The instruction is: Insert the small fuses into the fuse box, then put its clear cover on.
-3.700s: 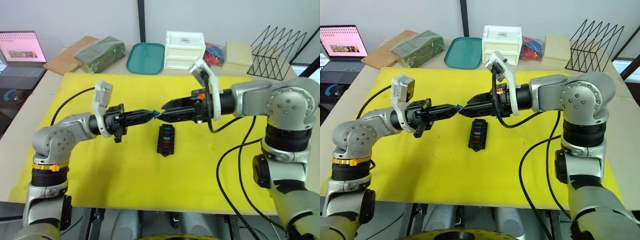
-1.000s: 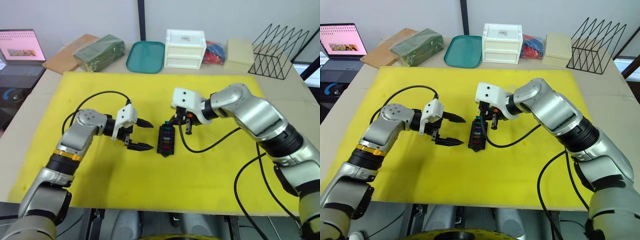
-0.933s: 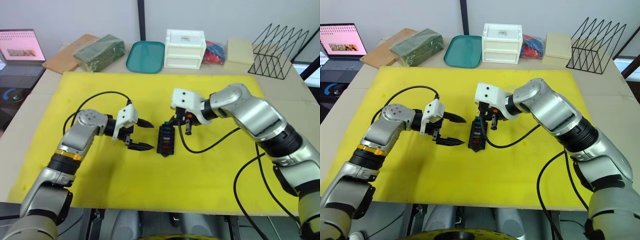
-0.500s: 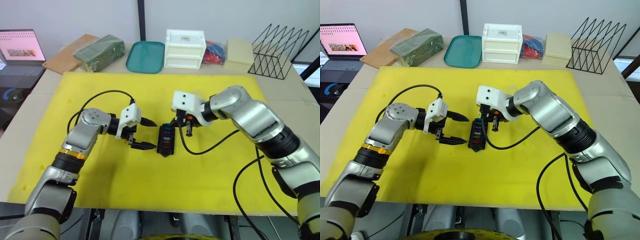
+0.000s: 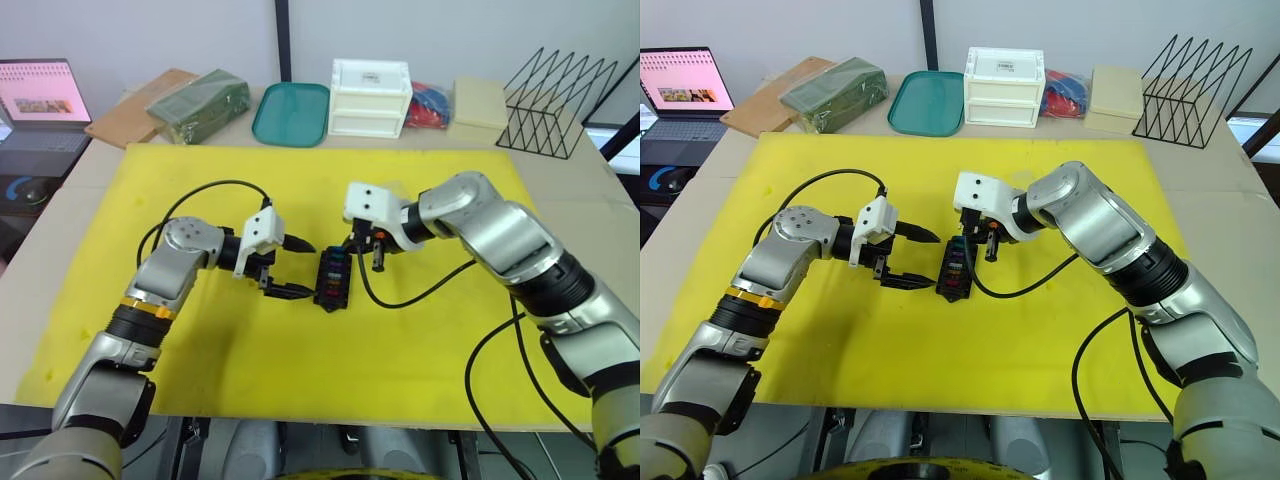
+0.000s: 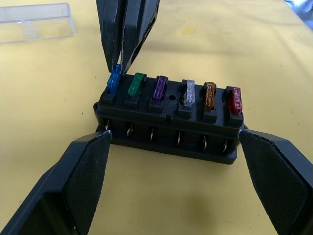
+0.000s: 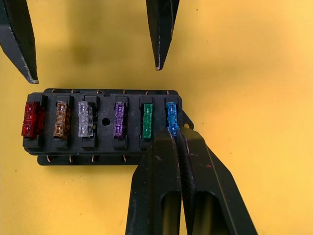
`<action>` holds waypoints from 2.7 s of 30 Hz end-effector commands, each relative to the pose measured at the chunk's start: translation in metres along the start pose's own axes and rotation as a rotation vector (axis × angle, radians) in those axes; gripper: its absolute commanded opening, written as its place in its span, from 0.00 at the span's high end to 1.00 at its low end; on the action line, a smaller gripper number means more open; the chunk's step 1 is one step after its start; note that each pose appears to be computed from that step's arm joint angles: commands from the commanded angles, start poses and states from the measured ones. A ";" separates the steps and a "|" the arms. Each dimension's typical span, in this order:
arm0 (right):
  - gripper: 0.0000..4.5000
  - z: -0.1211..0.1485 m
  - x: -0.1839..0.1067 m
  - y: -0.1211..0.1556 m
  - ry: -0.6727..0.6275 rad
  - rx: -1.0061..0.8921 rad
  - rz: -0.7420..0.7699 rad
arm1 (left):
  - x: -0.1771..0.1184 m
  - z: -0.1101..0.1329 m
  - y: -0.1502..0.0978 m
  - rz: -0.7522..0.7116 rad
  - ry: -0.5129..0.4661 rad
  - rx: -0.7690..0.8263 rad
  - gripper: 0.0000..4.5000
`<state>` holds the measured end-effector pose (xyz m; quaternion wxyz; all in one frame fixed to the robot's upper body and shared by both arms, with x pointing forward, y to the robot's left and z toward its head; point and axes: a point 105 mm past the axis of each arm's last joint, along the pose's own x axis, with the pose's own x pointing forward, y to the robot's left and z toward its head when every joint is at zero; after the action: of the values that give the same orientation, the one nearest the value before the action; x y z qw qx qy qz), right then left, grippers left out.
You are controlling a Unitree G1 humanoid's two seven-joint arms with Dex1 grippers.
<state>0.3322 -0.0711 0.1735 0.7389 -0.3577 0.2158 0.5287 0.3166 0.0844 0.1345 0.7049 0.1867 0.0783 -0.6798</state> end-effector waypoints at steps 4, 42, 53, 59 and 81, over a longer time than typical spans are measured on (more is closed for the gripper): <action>1.00 0.005 -0.005 -0.008 0.009 0.023 -0.037 | 0.000 0.011 0.000 0.004 -0.018 0.049 0.02; 1.00 0.005 0.009 0.005 0.049 0.097 0.021 | 0.006 0.002 -0.007 -0.010 0.012 0.074 0.02; 0.71 0.015 0.000 0.001 0.019 0.068 -0.007 | 0.003 0.000 -0.007 0.002 0.015 0.071 0.00; 0.71 0.020 -0.010 -0.002 -0.002 0.055 -0.022 | 0.002 0.000 -0.006 0.012 0.014 0.065 0.00; 0.99 0.023 -0.013 0.001 -0.220 0.068 -0.036 | -0.005 0.001 -0.001 0.047 0.000 0.048 0.00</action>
<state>0.3238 -0.0625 0.1844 0.7699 -0.2754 0.1823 0.5460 0.3142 0.0863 0.1270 0.7110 0.2028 0.0744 -0.6692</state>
